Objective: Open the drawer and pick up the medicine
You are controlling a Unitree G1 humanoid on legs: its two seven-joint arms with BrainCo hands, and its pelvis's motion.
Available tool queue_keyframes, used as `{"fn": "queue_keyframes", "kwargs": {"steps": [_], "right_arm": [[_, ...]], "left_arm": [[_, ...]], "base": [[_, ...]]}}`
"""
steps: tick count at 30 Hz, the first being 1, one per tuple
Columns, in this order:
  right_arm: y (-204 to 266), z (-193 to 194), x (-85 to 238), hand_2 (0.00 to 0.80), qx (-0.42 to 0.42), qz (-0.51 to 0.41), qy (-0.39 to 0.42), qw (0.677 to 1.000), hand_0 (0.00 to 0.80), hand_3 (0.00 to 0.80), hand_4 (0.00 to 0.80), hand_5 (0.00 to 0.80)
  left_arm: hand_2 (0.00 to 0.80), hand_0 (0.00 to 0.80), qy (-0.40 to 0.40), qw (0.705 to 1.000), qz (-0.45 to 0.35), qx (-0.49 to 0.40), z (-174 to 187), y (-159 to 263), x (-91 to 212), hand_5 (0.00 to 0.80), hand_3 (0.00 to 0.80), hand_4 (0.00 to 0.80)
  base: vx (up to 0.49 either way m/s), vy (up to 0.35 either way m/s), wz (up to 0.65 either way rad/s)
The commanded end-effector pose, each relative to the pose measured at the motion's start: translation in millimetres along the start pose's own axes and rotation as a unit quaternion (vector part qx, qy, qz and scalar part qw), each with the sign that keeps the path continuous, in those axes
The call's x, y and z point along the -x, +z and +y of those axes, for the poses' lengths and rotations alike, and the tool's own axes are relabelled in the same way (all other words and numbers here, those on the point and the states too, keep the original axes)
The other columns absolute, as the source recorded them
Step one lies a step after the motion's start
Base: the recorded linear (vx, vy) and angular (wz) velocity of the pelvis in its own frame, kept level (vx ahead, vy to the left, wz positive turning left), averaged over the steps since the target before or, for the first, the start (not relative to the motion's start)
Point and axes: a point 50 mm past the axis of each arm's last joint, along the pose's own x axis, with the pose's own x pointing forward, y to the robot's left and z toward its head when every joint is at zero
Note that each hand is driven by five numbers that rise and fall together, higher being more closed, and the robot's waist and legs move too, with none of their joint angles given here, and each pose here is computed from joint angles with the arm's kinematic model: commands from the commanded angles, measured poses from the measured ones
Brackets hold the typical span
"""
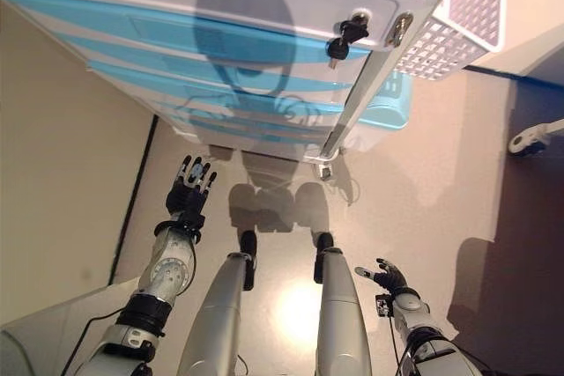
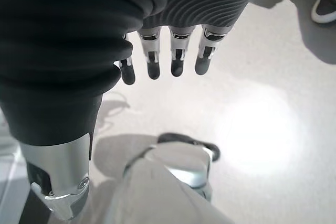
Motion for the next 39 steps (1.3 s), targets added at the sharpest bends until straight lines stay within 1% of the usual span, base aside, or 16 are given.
{"fn": "queue_keyframes", "kwargs": {"steps": [1,2,5,6,7,11,12,13,15,19,27,32,39], "right_arm": [[-15.2,-14.0,4.9,0.0,0.007,0.015,-0.011,1.0,0.0,0.0,0.0,0.0],[-15.1,-14.0,4.9,0.0,0.007,0.014,-0.011,1.0,0.0,0.0,0.0,0.0],[-10.0,-11.7,3.5,0.0,0.013,0.007,-0.005,1.0,0.0,0.0,0.0,0.0],[-10.0,-11.7,3.4,0.0,0.013,0.007,-0.005,1.0,0.0,0.0,0.0,0.0],[-7.3,-10.6,2.5,0.0,0.017,0.005,-0.002,1.0,0.0,0.0,0.0,0.0],[-7.5,-9.4,2.1,0.0,0.023,0.008,0.003,1.0,0.0,0.0,0.0,0.0],[-6.9,-8.6,1.8,0.0,0.024,0.008,0.006,1.0,0.0,0.0,0.0,0.0],[-6.9,-8.6,1.8,0.0,0.024,0.008,0.006,1.0,0.0,0.0,0.0,0.0],[-6.5,-7.5,1.6,0.0,0.03,0.008,0.012,0.999,0.0,0.0,0.0,0.0],[-6.4,-5.7,1.5,0.0,0.033,0.008,0.018,0.999,0.0,0.0,0.0,0.0],[-2.0,-2.5,0.2,0.0,0.047,0.002,0.029,0.998,0.0,0.0,0.0,0.0],[4.6,-0.4,-1.4,0.0,0.05,-0.008,0.031,0.998,0.0,0.0,0.0,0.0],[11.1,3.9,-2.6,0.0,0.046,-0.02,0.036,0.998,0.0,0.0,0.0,0.0]], "left_arm": [[0.0,0.0,-0.046,0.997,-0.042,0.05,-22.0,9.1,-4.9,0.0,0.0,0.0],[0.0,0.0,-0.046,0.997,-0.042,0.05,-22.0,9.2,-5.0,0.0,0.0,0.0],[0.0,0.0,-0.076,0.991,-0.036,0.104,-41.2,5.6,-10.6,0.0,0.0,0.0],[0.0,0.0,-0.076,0.991,-0.036,0.104,-41.2,5.6,-10.6,0.0,0.0,0.0],[0.0,0.0,-0.083,0.988,-0.024,0.129,-47.3,1.2,-13.2,0.0,0.0,0.0],[0.0,0.0,-0.106,0.981,-0.009,0.165,-60.7,-5.5,-13.8,0.0,0.0,0.0],[0.0,0.0,-0.125,0.976,0.0,0.177,-69.5,-8.4,-14.1,0.0,0.0,0.0],[0.0,0.0,-0.125,0.976,0.0,0.177,-69.5,-8.4,-14.1,0.0,0.0,0.0],[0.0,0.0,-0.154,0.972,0.007,0.179,-82.7,-8.5,-15.5,0.0,0.0,0.0],[0.0,0.0,-0.175,0.97,-0.001,0.169,-92.0,-2.9,-18.7,0.0,0.0,0.0],[0.0,0.0,-0.184,0.969,-0.025,0.166,-104.3,11.5,-30.9,0.0,0.0,0.0],[0.0,0.0,-0.198,0.965,-0.034,0.17,-112.9,16.5,-32.1,0.0,0.0,0.0],[0.0,0.0,-0.194,0.964,-0.034,0.179,-104.5,13.5,-24.7,0.0,0.0,0.0]], "base": [[0.0,0.0,0.0],[0.011,-0.018,-0.03],[0.007,-0.015,-0.08],[0.011,-0.014,-0.04],[0.0,0.0,0.0],[0.003,-0.005,-0.02],[0.0,0.0,0.0],[0.0,0.0,0.0],[0.0,0.0,0.0],[0.0,0.0,0.0],[-0.001,0.001,-0.02],[-0.01,0.004,-0.08],[-0.014,-0.002,-0.05]]}}
